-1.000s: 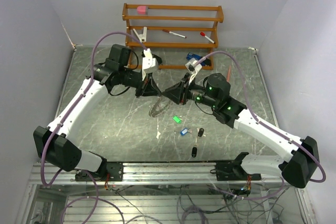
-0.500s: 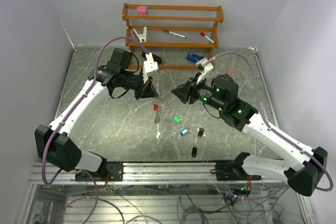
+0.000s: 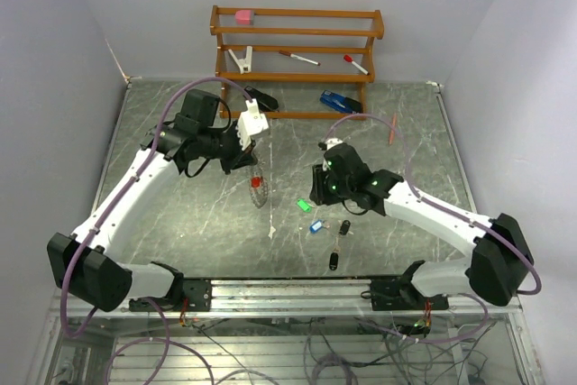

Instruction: Put the keys on the keyring

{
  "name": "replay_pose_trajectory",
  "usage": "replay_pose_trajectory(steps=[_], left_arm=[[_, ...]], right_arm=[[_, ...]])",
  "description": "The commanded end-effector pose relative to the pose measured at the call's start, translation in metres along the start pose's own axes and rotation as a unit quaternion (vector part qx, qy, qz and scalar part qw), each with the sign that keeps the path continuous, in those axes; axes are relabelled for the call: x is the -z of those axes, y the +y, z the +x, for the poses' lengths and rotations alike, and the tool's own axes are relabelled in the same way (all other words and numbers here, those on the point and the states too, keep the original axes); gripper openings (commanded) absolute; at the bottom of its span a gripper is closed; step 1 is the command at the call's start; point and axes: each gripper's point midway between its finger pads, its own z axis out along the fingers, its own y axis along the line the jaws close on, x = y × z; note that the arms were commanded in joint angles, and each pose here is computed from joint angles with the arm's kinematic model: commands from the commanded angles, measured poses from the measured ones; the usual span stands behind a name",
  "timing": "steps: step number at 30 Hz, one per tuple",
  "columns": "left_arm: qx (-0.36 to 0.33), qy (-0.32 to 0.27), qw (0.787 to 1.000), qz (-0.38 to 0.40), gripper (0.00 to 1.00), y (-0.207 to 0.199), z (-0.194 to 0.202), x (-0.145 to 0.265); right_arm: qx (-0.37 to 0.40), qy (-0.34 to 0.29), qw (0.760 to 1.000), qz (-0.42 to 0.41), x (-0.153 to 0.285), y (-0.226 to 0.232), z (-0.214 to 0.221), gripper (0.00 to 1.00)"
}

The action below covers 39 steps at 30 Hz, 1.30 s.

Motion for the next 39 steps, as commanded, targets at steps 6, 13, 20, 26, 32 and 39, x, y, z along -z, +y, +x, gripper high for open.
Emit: replay_pose_trajectory(steps=[6,13,20,26,32,39], left_arm=[[-0.016,-0.014,1.0,0.021,0.07,-0.009,-0.004,0.0],[-0.012,-0.016,1.0,0.022,0.07,-0.008,-0.006,-0.001],[-0.013,-0.013,1.0,0.005,0.07,-0.004,-0.004,0.003],[-0.013,-0.013,1.0,-0.006,0.07,-0.001,-0.005,0.007],[-0.015,-0.011,1.0,-0.012,0.07,0.0,-0.003,0.008],[-0.017,-0.012,1.0,-0.014,0.07,0.001,-0.003,0.011]], right_arm=[[0.011,0.06,0.998,0.016,-0.027,-0.012,0.034,0.25],[0.013,0.085,0.995,0.042,-0.048,-0.014,0.034,0.2],[0.01,0.093,0.993,0.07,-0.07,-0.009,0.016,0.24],[0.028,0.12,0.988,0.098,-0.091,-0.004,0.019,0.28],[0.047,0.133,0.982,0.125,-0.101,-0.004,0.021,0.33],[0.056,0.144,0.978,0.14,-0.106,-0.01,0.028,0.33]])
